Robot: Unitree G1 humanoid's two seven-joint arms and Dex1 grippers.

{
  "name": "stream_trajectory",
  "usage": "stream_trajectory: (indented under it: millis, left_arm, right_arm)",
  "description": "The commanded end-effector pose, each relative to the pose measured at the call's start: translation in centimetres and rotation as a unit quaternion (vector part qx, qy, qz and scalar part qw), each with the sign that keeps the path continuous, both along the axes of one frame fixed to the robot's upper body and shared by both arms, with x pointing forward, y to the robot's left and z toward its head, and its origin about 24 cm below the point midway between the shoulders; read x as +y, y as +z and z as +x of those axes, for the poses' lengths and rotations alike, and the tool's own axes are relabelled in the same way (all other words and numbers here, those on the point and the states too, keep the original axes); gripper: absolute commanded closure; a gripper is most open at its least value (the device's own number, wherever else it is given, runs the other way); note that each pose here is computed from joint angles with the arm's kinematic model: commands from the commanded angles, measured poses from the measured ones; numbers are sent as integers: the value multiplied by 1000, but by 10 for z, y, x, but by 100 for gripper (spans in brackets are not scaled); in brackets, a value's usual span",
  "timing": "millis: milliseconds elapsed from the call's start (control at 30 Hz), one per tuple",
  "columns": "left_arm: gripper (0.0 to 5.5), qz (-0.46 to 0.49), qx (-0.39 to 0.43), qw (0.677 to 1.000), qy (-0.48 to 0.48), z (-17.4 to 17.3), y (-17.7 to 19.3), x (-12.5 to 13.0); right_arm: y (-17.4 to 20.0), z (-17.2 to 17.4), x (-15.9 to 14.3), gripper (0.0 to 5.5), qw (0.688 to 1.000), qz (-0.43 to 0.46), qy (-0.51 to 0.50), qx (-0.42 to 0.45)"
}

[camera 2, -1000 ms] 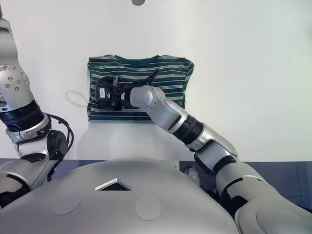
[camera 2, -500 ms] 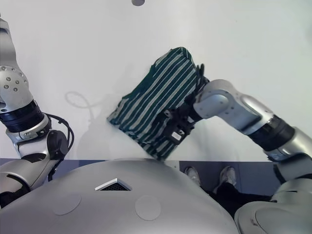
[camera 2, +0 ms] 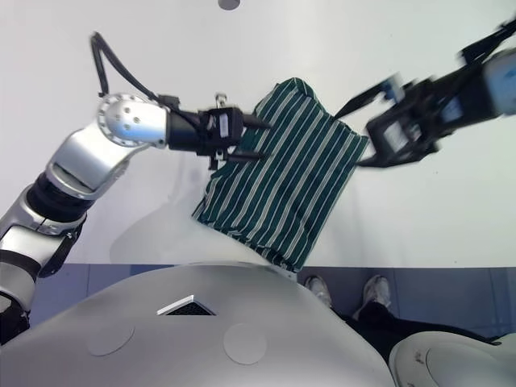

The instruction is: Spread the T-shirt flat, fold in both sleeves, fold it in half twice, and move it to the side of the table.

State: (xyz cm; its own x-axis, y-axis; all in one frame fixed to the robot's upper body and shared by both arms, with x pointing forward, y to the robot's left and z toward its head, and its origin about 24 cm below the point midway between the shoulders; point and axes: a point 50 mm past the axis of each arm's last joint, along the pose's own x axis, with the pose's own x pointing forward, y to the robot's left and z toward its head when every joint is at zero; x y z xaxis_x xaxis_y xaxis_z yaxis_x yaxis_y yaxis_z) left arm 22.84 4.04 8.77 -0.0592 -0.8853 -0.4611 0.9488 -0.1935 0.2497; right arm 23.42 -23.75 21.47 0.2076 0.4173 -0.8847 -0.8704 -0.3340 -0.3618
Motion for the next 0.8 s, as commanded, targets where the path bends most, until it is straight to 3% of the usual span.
stream_trajectory:
  millis: [33, 100, 200, 367, 533, 700, 733, 800]
  left_arm:
    - [339, 53, -38, 996, -55, 4, -32, -27]
    - [339, 80, -32, 995, -57, 4, -53, -36]
    - [339, 123, 53, 990, -35, 0, -85, -30]
    - [339, 204, 84, 957, 189, 32, -121, 15]
    - [339, 168, 97, 896, 401, 58, -130, 42]
    - [339, 104, 135, 817, 551, 66, -137, 51]
    - [339, 84, 141, 809, 564, 68, -134, 47]
    - [339, 14, 129, 833, 538, 72, -106, 27]
  right_arm:
    - [2, 8, 1, 173, 992, 79, -69, -65]
    - [-1, 12, 9, 173, 983, 124, -89, -100]
    - [-7, 16, 21, 173, 971, 168, -106, -134]
    - [-7, 17, 29, 173, 949, 210, -144, -185]
    - [-5, 17, 26, 173, 932, 227, -174, -222]
    - [-8, 14, 29, 173, 930, 233, -176, -224]
    - [-8, 15, 30, 173, 930, 237, -173, -223]
    - [-8, 17, 33, 173, 926, 263, -162, -218]
